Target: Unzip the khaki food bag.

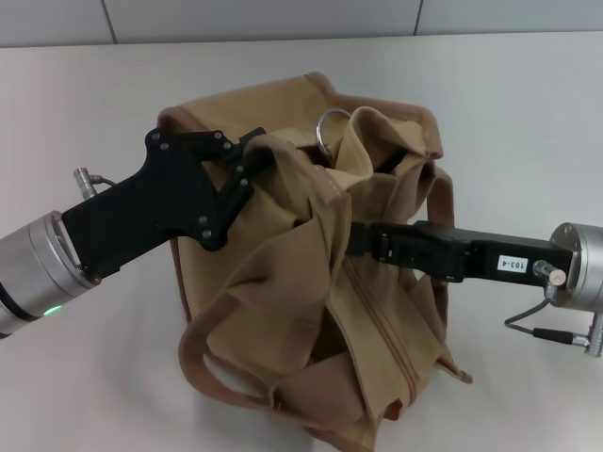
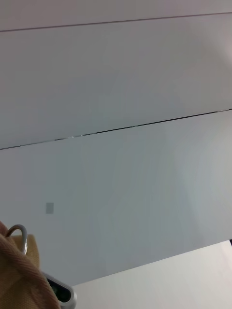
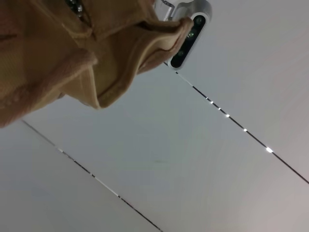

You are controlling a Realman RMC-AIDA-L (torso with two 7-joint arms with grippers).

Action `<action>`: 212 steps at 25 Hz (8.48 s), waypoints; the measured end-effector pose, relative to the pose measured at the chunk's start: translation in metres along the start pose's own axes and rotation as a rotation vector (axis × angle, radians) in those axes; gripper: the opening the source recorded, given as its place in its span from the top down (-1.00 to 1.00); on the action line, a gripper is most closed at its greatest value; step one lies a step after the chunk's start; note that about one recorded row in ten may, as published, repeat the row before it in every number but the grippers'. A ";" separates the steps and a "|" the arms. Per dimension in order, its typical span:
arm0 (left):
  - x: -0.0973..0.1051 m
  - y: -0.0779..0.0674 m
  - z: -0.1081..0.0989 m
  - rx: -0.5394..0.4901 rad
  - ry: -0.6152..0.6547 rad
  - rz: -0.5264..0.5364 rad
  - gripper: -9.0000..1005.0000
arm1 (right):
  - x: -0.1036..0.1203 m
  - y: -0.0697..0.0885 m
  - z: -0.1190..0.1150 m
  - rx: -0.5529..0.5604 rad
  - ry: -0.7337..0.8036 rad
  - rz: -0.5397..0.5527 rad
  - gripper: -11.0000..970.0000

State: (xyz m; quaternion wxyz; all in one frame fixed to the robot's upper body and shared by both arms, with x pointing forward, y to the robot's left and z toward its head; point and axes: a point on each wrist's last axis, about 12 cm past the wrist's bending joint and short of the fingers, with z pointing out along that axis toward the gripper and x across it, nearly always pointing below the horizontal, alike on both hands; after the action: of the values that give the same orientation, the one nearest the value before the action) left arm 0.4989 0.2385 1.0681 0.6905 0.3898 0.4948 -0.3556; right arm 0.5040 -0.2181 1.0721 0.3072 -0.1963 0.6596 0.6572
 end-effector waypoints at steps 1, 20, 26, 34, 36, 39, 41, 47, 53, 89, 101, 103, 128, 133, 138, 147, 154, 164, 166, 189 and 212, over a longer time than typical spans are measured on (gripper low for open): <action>0.000 0.000 0.000 0.000 0.000 0.000 0.89 | 0.000 0.000 0.000 0.002 -0.001 -0.001 0.29; 0.000 0.001 -0.003 -0.019 -0.004 0.001 0.89 | 0.009 0.001 -0.012 0.025 -0.027 -0.083 0.96; -0.001 0.003 -0.004 -0.051 -0.008 0.000 0.89 | 0.007 0.002 -0.016 0.025 -0.014 -0.115 0.94; 0.000 0.007 -0.008 -0.154 -0.032 -0.022 0.89 | 0.003 0.001 -0.025 0.041 0.024 -0.158 0.90; 0.000 0.008 -0.011 -0.193 -0.043 -0.028 0.89 | 0.004 0.002 -0.028 0.041 0.049 -0.170 0.89; 0.000 0.009 -0.015 -0.235 -0.053 -0.029 0.89 | 0.004 0.003 -0.035 0.033 0.102 -0.211 0.87; 0.000 0.010 -0.016 -0.251 -0.053 -0.031 0.89 | 0.002 0.004 -0.040 0.032 0.134 -0.242 0.86; 0.002 0.011 -0.018 -0.305 -0.056 -0.046 0.89 | 0.000 0.008 -0.056 0.037 0.199 -0.286 0.83; 0.002 0.012 -0.020 -0.334 -0.066 -0.055 0.89 | 0.001 0.008 -0.064 0.052 0.250 -0.302 0.80; 0.002 0.019 -0.017 -0.364 -0.070 -0.087 0.89 | 0.030 0.024 -0.114 0.294 0.039 -0.623 -0.23; 0.001 0.021 -0.016 -0.373 -0.078 -0.098 0.89 | 0.063 0.012 -0.103 0.419 -0.073 -0.827 -0.26; 0.001 0.022 -0.016 -0.373 -0.079 -0.098 0.89 | 0.066 0.008 -0.100 0.457 -0.091 -0.850 -0.26; 0.000 0.021 -0.018 -0.374 -0.095 -0.115 0.89 | 0.066 -0.029 -0.042 0.512 -0.010 -0.876 0.27; 0.000 0.019 -0.020 -0.378 -0.095 -0.121 0.89 | 0.063 -0.031 -0.042 0.549 -0.055 -0.862 0.46; 0.000 0.019 -0.021 -0.375 -0.093 -0.121 0.89 | 0.063 -0.029 -0.042 0.537 -0.069 -0.855 0.74; 0.006 0.008 -0.023 -0.301 -0.040 -0.140 0.89 | 0.040 -0.006 -0.064 0.455 -0.294 -0.810 0.86; 0.007 -0.009 -0.029 -0.168 -0.001 -0.160 0.89 | 0.006 0.013 -0.080 0.271 -0.322 -0.684 0.81; 0.016 -0.022 -0.054 -0.232 0.076 -0.243 0.87 | -0.024 0.014 -0.088 0.237 -0.245 -0.528 0.73; 0.019 -0.022 -0.056 -0.258 0.097 -0.251 0.87 | -0.025 0.013 -0.086 0.245 -0.240 -0.509 0.72; -0.042 0.014 -0.107 0.188 0.210 -0.393 -0.64 | -0.019 0.052 -0.081 -0.164 0.061 -0.640 -0.47; -0.043 0.014 -0.100 0.279 0.257 -0.453 -0.70 | 0.000 0.032 -0.044 -0.135 0.154 -0.617 -0.67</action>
State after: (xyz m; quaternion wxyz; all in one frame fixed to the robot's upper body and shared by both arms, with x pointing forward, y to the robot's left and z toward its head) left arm 0.4600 0.3382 1.0911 0.4650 0.4023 0.5991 -0.5129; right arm 0.4768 -0.2598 1.0937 0.4275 -0.4560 0.5452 0.5586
